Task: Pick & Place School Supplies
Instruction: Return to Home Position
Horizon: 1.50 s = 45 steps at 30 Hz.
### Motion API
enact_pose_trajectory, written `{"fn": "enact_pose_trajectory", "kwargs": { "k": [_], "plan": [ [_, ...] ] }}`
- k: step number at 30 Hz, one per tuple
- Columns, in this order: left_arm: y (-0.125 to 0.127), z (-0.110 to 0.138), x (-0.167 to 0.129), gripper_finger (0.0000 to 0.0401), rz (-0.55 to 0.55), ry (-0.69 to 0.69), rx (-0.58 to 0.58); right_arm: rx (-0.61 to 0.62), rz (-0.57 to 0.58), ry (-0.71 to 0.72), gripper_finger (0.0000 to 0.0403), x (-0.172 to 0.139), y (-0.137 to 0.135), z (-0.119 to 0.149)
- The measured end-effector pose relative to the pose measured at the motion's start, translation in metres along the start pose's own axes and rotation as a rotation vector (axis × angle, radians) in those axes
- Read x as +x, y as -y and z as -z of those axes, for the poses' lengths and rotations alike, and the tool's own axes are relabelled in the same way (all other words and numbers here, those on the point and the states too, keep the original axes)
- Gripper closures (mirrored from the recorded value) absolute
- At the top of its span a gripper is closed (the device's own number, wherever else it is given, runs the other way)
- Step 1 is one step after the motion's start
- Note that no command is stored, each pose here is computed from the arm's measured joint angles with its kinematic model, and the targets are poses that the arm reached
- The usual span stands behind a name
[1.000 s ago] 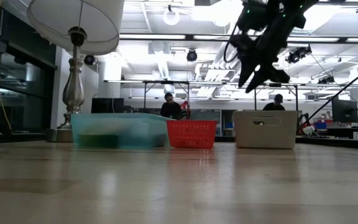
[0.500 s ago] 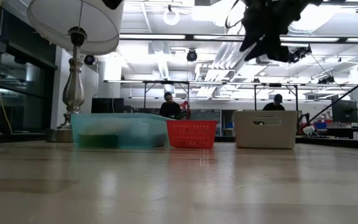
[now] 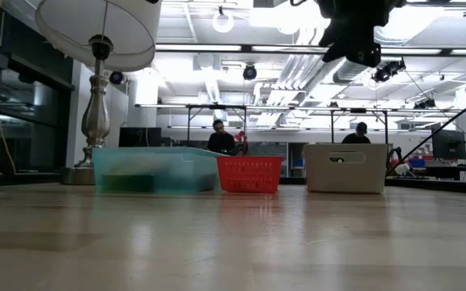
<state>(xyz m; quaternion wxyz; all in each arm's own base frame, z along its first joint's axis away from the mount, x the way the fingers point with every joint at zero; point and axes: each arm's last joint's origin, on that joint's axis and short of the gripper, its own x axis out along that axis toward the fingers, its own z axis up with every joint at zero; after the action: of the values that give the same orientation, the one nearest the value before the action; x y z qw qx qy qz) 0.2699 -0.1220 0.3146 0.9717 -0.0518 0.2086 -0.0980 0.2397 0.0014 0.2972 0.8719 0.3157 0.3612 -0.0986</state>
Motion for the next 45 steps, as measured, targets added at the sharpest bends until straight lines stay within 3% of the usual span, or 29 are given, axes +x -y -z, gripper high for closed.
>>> {"fn": "enact_pose_trajectory", "kwargs": {
  "k": [12,17,25,30,38,45],
  "plan": [
    [0.0,0.001,0.0,0.0279,0.008,-0.009,-0.026,-0.15,-0.132,0.11,0.0292,-0.002,-0.04,0.014],
    [0.002,0.003,0.0,0.0279,0.076,-0.044,0.06,-0.214,-0.135,0.144,0.0292,-0.003,-0.051,0.022],
    [-0.009,0.008,0.001,0.0279,-0.038,-0.092,0.055,-0.284,-0.09,0.181,0.0292,-0.005,-0.062,0.037],
    [-0.012,0.011,0.001,0.0279,-0.05,-0.112,0.06,-0.284,-0.061,0.185,0.0292,-0.003,-0.053,0.053],
    [-0.022,0.034,-0.01,0.0279,-0.132,-0.085,0.01,-0.251,-0.236,0.273,0.0292,-0.007,-0.022,0.085],
    [-0.031,0.058,-0.034,0.0279,-0.103,0.039,-0.019,-0.26,-0.338,0.318,0.0292,-0.01,0.0,0.103]
  ]
}}
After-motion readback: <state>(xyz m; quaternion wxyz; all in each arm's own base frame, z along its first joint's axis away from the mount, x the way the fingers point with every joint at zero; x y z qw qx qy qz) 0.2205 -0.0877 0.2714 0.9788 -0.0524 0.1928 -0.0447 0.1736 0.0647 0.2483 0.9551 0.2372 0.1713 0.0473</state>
